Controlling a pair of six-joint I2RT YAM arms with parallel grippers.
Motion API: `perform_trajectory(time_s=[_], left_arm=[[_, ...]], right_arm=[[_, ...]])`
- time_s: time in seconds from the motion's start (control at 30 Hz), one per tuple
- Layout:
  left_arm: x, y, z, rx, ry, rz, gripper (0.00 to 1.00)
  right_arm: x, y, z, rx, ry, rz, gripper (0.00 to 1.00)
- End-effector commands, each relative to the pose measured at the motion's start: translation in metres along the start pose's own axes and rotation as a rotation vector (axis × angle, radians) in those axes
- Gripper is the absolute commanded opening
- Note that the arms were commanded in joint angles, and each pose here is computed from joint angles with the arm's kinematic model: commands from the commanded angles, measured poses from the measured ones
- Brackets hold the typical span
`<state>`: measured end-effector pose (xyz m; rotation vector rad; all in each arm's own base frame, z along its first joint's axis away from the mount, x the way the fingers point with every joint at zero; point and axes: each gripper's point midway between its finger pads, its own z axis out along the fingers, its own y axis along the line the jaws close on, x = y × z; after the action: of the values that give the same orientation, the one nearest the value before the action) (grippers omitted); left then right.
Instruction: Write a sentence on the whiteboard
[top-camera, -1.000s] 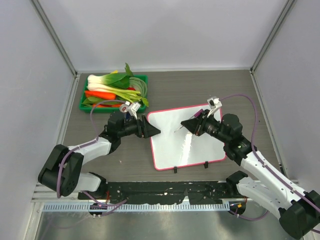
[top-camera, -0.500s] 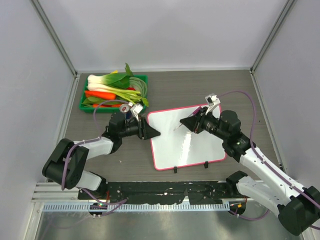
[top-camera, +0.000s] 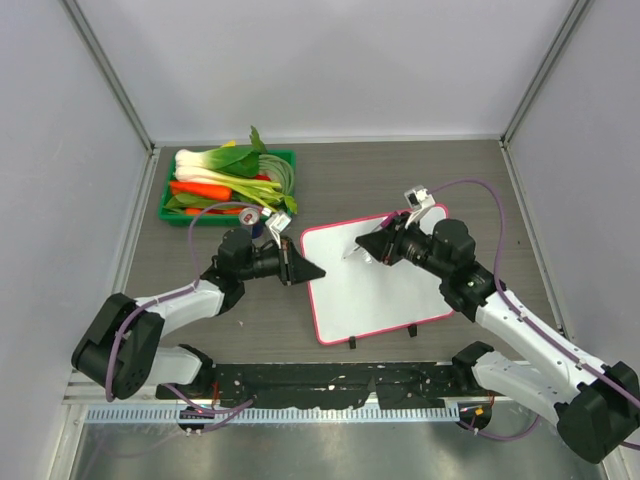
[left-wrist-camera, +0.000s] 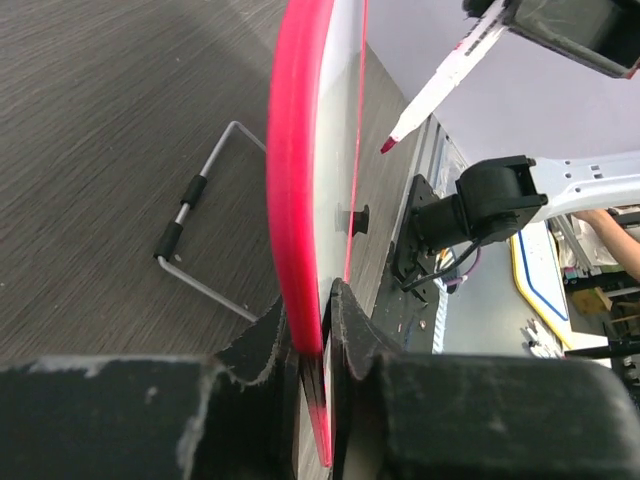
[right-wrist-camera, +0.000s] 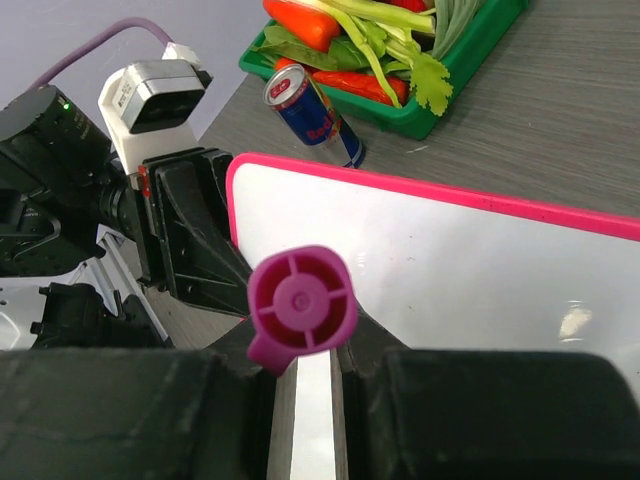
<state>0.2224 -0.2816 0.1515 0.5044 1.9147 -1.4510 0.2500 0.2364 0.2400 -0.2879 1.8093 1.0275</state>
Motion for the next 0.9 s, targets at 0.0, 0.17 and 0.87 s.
perform_trajectory(time_s=[0.0, 0.17, 0.87], left_arm=[[0.012, 0.038, -0.002, -0.159, 0.024, 0.050, 0.02], [0.018, 0.053, -0.005, -0.231, 0.061, 0.055, 0.00], [0.026, 0.072, -0.023, -0.376, 0.108, 0.107, 0.00]], right_arm=[[-0.040, 0.021, 0.003, -0.039, -0.130, -0.055, 0.01], [-0.039, 0.026, 0.007, -0.028, -0.143, -0.075, 0.01], [-0.041, 0.032, 0.005, -0.021, -0.189, -0.144, 0.01]])
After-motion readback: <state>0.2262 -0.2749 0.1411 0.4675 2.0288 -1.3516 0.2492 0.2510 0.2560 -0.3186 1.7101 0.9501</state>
